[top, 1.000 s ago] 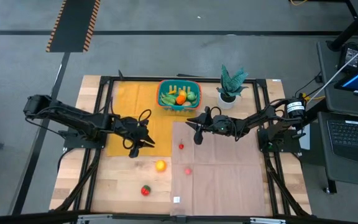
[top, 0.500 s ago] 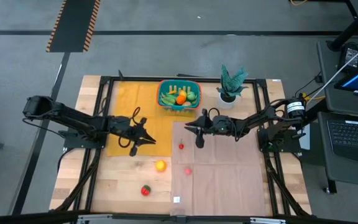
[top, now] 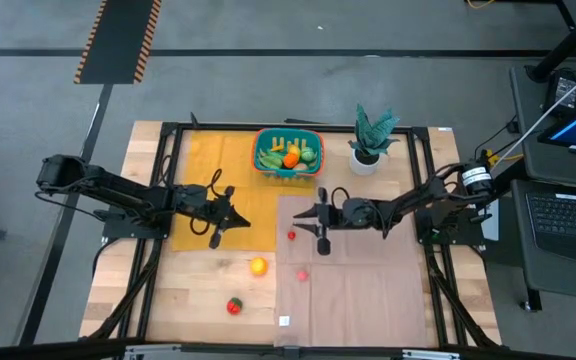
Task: Pick and placing Produce into tupperware
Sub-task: Put the red cherry into the blue basket
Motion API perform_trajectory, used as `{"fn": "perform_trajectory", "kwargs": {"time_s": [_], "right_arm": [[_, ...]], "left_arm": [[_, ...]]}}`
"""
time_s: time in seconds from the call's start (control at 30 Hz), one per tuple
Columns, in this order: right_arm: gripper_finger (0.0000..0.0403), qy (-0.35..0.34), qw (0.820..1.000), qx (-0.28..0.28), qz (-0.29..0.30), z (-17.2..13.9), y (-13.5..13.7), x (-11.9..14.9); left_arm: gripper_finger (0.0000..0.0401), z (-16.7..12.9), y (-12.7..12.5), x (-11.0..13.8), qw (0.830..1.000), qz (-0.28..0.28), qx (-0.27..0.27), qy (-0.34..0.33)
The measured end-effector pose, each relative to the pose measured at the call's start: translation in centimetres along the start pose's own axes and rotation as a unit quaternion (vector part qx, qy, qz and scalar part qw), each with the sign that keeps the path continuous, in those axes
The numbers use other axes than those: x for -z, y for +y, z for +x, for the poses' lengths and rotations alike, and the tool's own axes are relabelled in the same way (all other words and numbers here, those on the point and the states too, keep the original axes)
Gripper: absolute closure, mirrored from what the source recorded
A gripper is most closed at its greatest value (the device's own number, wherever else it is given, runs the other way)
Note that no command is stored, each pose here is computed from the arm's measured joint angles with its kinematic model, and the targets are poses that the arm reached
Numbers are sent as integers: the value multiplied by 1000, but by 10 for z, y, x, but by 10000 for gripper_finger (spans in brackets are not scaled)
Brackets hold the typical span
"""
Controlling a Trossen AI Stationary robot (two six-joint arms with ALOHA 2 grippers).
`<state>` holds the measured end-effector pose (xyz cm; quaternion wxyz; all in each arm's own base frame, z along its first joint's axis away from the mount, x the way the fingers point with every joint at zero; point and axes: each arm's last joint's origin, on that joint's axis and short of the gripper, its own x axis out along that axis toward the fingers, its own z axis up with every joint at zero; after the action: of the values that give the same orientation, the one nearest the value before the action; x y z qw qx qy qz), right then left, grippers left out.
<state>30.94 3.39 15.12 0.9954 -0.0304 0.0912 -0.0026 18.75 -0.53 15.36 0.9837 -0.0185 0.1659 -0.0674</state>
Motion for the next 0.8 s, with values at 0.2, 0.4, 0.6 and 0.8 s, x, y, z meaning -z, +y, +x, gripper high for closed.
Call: {"fn": "perform_trajectory", "kwargs": {"time_s": [0.2, 0.4, 0.6, 0.8], "right_arm": [[233, -11, 1000, -11, 0, 4, 8, -8], [192, 8, 998, -16, 58, 4, 11, -5], [181, 40, 997, -16, 62, 3, 11, 1], [180, 48, 991, -81, 96, 3, 15, 2]], "left_arm": [[382, 0, 0, 0, 1000, -3, 0, -2], [372, 0, 0, 0, 1000, -4, 0, -2], [364, 0, 0, 0, 1000, -4, 0, -2], [357, 0, 0, 0, 1000, -13, 0, -2]]}}
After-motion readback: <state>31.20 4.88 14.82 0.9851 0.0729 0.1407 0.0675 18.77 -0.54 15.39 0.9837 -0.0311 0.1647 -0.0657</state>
